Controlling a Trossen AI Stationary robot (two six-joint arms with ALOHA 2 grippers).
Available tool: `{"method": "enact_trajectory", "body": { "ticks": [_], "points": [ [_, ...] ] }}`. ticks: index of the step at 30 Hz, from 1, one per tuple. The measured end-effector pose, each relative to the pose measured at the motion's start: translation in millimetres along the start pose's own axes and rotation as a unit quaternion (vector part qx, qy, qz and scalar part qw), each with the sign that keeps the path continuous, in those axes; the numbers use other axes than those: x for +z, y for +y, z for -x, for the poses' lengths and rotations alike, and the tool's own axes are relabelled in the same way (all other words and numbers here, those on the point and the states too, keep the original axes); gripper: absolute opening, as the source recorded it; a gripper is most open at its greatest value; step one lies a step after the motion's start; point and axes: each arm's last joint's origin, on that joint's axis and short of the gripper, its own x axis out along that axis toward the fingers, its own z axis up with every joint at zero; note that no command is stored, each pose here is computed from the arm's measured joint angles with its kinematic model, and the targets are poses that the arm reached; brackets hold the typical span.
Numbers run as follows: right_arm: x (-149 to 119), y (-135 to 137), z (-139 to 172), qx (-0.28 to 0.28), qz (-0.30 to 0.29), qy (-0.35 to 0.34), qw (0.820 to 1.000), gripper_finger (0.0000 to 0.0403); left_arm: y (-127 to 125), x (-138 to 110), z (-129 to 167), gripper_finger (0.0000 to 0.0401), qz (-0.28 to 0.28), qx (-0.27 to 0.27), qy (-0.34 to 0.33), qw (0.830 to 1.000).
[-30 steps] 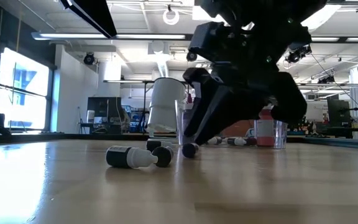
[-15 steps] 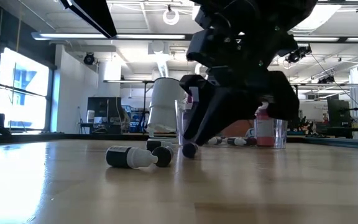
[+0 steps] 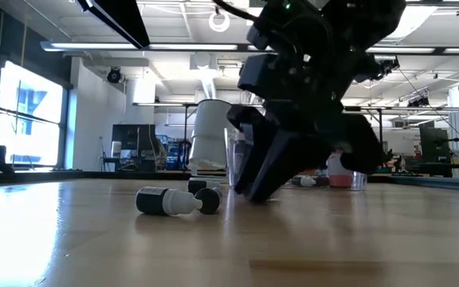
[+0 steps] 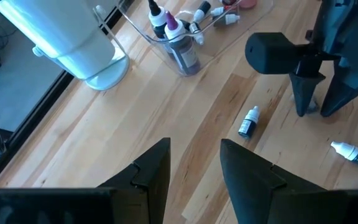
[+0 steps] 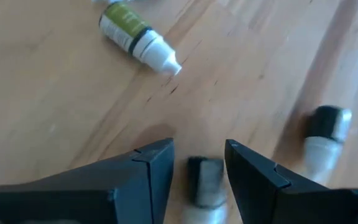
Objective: Pick & Place food coloring
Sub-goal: Put the small purple food coloring bottle into the transparent container
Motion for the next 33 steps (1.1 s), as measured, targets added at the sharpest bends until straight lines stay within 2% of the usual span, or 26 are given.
{"method": "enact_trajectory", "body": {
  "ticks": [6, 12, 15, 19, 23, 27, 33],
  "points": [
    [-1, 0, -4, -0.005, -0.007, 0.001, 1.000, 0.0138, 0, 0, 0, 0.0137, 0.000, -0.001, 0.000, 1.000],
    [-3, 0, -5, -0.027, -0.120, 0.013, 0.992, 0.0138, 0, 0, 0, 0.0137, 0.000, -0.001, 0.000, 1.000],
    [-2, 2, -5, -0.025, -0.156, 0.014, 0.987, 0.0138, 0, 0, 0, 0.0137, 0.000, -0.001, 0.000, 1.000],
    [-1, 10, -5, -0.028, -0.163, 0.023, 0.986, 0.0138, 0, 0, 0, 0.0137, 0.000, -0.001, 0.000, 1.000],
    [0, 19, -5, -0.064, -0.151, 0.046, 0.985, 0.0134, 0, 0, 0, 0.0137, 0.000, -0.001, 0.000, 1.000],
    [2, 24, -5, -0.086, -0.166, 0.050, 0.981, 0.0112, 0, 0, 0, 0.0137, 0.000, -0.001, 0.000, 1.000],
    [2, 25, -5, -0.078, -0.203, 0.047, 0.975, 0.0068, 0, 0, 0, 0.0137, 0.000, -0.001, 0.000, 1.000]
  ]
}}
